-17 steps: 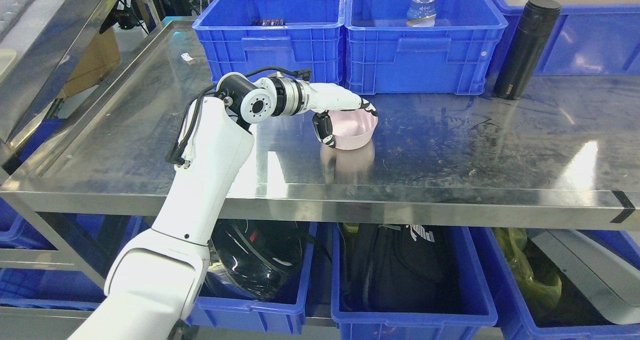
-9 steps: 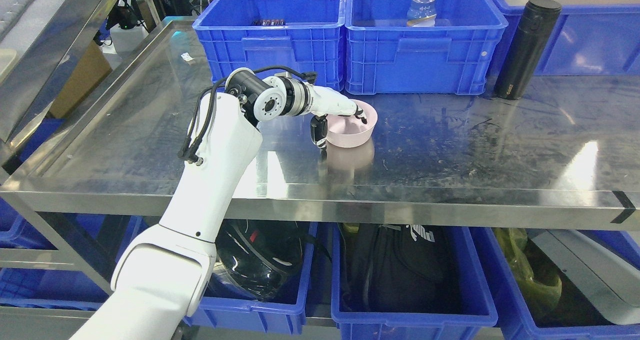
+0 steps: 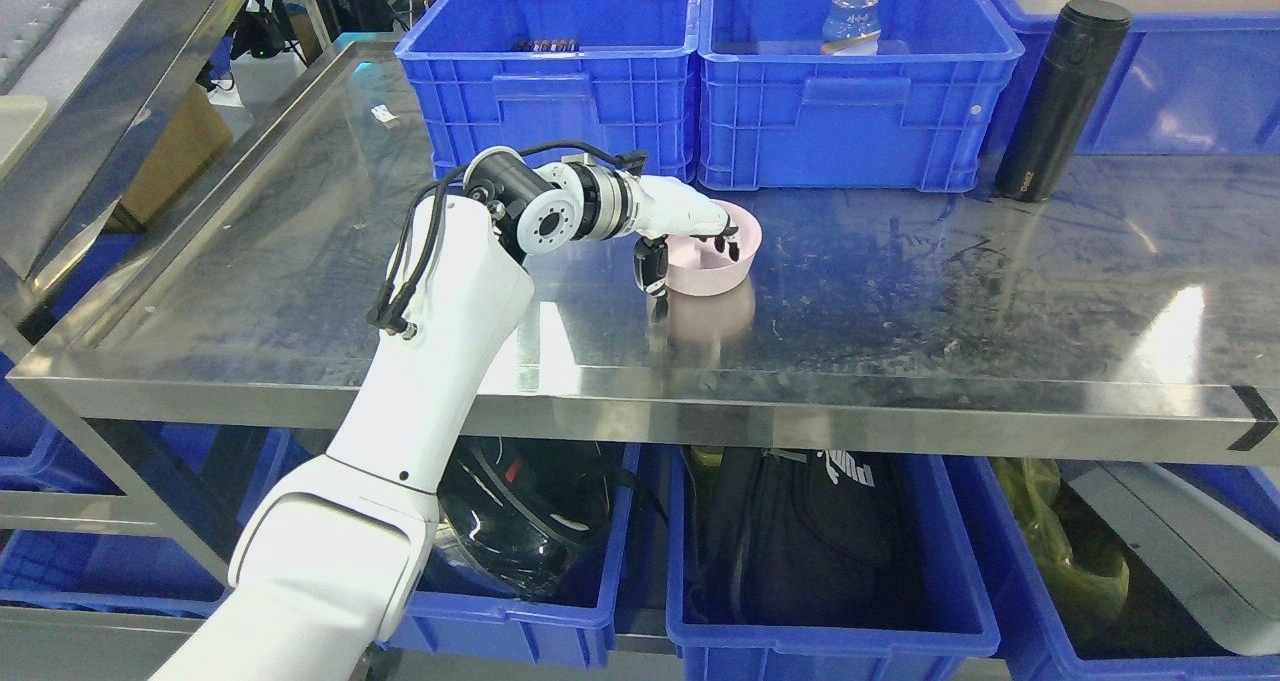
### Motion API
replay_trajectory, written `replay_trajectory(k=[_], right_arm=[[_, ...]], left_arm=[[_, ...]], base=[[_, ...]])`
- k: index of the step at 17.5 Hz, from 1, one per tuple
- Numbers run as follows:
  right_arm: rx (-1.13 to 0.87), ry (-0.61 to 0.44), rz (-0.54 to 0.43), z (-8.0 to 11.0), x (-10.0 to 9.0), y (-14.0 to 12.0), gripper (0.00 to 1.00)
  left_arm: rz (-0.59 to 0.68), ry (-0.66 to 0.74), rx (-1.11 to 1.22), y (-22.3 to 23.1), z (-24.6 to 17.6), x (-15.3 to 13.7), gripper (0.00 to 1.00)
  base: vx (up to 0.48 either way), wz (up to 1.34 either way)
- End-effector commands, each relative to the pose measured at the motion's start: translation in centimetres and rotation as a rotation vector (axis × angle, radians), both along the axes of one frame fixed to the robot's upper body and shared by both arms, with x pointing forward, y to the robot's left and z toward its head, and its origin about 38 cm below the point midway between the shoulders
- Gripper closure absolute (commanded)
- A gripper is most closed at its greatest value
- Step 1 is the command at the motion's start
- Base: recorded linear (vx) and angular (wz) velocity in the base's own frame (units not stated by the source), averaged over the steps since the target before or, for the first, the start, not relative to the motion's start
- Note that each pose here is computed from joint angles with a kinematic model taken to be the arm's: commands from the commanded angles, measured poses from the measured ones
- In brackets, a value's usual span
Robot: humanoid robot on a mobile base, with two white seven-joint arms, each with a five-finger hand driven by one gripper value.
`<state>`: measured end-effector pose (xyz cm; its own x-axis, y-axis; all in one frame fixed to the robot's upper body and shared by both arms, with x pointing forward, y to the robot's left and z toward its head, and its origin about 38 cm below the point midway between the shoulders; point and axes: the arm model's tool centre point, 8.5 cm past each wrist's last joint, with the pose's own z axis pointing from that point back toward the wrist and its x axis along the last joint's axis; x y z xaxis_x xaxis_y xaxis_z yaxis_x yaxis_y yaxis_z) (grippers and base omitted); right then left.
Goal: Stack pink IKEA bowl on shelf middle layer
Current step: 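Hook the left hand fingers over the pink bowl rim and grip, then lift the pink bowl off the shelf with the left hand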
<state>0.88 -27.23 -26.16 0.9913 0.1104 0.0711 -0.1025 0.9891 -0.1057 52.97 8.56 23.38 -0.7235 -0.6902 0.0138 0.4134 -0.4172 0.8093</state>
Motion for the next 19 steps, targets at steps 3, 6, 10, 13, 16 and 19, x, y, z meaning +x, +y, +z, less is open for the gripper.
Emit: replay_trajectory(k=[3, 6, 10, 13, 16, 19], right_arm=[[-0.016, -0.013, 0.001, 0.1, 0.3, -1.1, 0.00], [-0.016, -0.013, 0.001, 0.1, 0.3, -1.1, 0.00], [-0.016, -0.013, 0.001, 0.1, 0.3, -1.1, 0.00], [-0.016, -0.013, 0.001, 0.1, 0.3, -1.1, 0.00], [-0.016, -0.013, 0.001, 0.1, 0.3, -1.1, 0.00], [-0.016, -0.013, 0.001, 0.1, 0.3, -1.1, 0.00]], left_arm=[[-0.049, 0.040, -0.081, 2.0, 0.9, -0.1, 1.00], [-0.048, -0.034, -0.160, 3.5, 3.3, 0.1, 1.00], [-0.092, -0.227, -0.334, 6.9, 7.5, -1.6, 1.00], [-0.122, -0.340, -0.417, 9.8, 9.2, -2.9, 1.00], [-0.135, -0.412, -0.445, 10.3, 11.2, -3.9, 1.00], [-0.148, -0.435, -0.442, 10.0, 11.7, -4.3, 0.99]], base=[[0.000, 0.00], [0.000, 0.00], [0.000, 0.00], [0.000, 0.00], [0.000, 0.00], [0.000, 0.02]])
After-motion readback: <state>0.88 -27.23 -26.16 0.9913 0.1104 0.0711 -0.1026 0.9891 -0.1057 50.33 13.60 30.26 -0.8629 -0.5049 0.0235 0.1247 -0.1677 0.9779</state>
